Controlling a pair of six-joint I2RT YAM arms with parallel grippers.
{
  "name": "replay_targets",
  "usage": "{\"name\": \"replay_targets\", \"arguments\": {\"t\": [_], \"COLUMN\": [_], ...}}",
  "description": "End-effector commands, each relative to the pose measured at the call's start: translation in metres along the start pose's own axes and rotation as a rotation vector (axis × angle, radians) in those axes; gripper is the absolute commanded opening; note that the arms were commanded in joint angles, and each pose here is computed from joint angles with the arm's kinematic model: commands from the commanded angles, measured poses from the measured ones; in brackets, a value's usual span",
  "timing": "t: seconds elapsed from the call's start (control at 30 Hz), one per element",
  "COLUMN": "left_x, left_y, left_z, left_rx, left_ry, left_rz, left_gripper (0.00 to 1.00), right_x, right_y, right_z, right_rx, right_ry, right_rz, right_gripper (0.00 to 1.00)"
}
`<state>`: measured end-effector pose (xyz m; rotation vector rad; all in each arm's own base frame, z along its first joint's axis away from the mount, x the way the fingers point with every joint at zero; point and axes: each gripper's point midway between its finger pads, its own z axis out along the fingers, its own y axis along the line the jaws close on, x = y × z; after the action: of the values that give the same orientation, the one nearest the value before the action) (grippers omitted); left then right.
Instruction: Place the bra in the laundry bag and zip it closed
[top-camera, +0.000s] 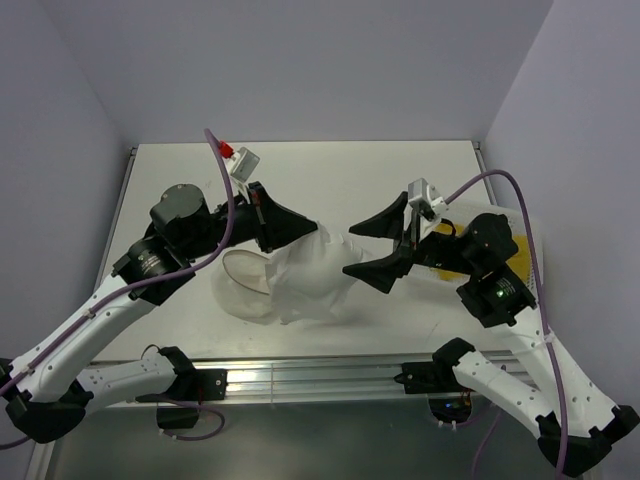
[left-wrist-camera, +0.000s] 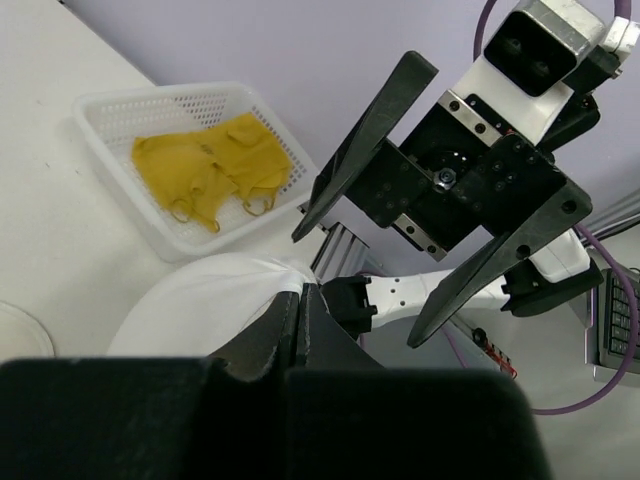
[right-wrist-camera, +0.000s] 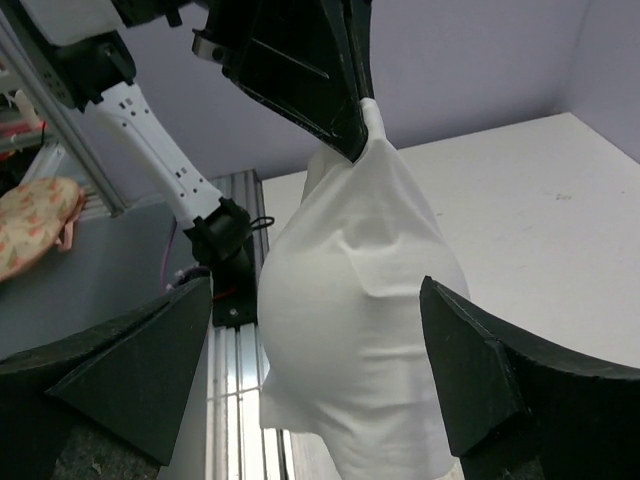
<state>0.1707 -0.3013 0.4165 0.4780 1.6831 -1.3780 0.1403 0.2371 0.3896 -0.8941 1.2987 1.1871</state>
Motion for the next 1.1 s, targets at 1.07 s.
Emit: {"name": "replay_targets", "arguments": {"t": [1.07], "left_x": [0.004], "left_y": [-0.021], "left_z": [-0.014], "left_rx": [0.079], "left_ry": [0.020], "left_rz": [0.030], "left_gripper": [0.00], "right_x": [0.003], "right_y": [-0.011], "right_z": [0.029], "right_rx": [0.082], "right_ry": [0.105], "right_rz": [-0.192], "right_gripper": [0.96]}}
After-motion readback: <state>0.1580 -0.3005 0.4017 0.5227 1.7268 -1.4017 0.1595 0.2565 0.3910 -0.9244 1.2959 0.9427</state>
